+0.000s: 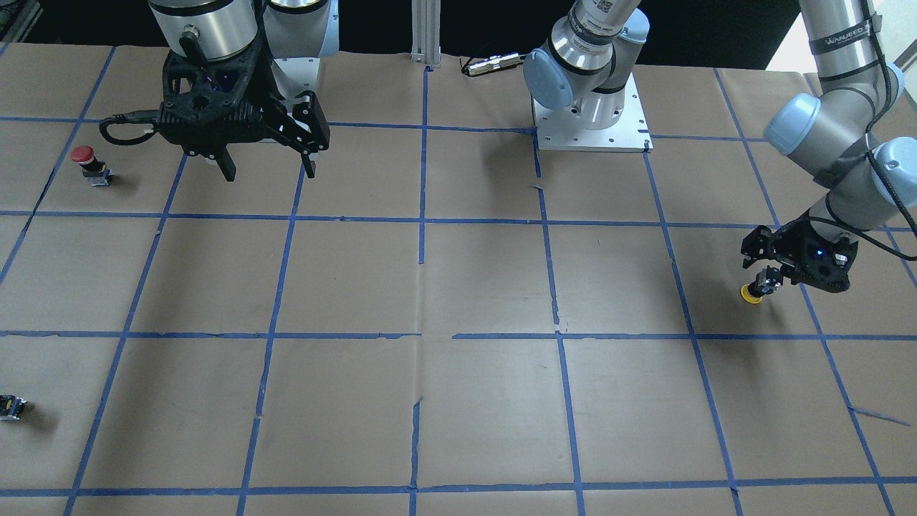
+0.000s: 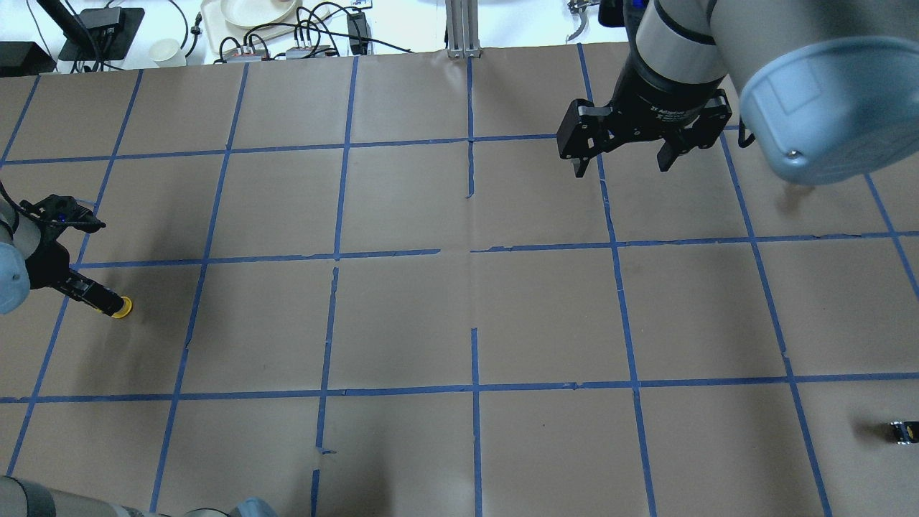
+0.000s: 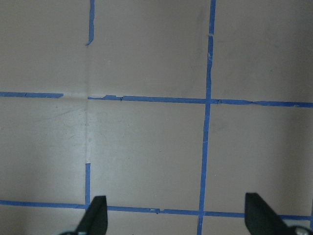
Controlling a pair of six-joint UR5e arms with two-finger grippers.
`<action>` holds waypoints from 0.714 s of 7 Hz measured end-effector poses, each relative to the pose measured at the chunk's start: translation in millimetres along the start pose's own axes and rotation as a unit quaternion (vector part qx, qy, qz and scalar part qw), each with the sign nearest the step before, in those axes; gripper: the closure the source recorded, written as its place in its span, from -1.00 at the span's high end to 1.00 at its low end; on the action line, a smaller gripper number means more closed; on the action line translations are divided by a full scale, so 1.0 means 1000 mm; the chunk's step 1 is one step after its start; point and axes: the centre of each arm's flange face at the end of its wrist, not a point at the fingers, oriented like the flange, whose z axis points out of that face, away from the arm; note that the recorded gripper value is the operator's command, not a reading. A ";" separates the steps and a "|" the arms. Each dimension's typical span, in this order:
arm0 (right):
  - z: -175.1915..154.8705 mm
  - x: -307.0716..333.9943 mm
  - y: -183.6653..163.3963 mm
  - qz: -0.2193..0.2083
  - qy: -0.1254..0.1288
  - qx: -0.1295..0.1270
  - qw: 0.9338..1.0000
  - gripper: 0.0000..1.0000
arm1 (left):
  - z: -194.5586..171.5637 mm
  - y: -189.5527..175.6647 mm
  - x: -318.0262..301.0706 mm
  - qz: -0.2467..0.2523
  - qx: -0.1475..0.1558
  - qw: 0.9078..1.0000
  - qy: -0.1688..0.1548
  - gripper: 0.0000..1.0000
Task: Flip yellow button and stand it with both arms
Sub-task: 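Close the left gripper on the yellow button's base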
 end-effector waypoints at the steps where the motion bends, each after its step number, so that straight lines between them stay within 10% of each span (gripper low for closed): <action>1: 0.000 0.000 0.000 0.000 0.000 0.000 1.000 1.00 | 0.002 0.000 0.000 0.000 -0.002 1.000 0.003 -0.85; 5: 0.000 0.000 0.000 0.001 0.000 -0.001 1.000 1.00 | 0.004 -0.001 -0.002 -0.009 -0.009 1.000 0.008 -1.00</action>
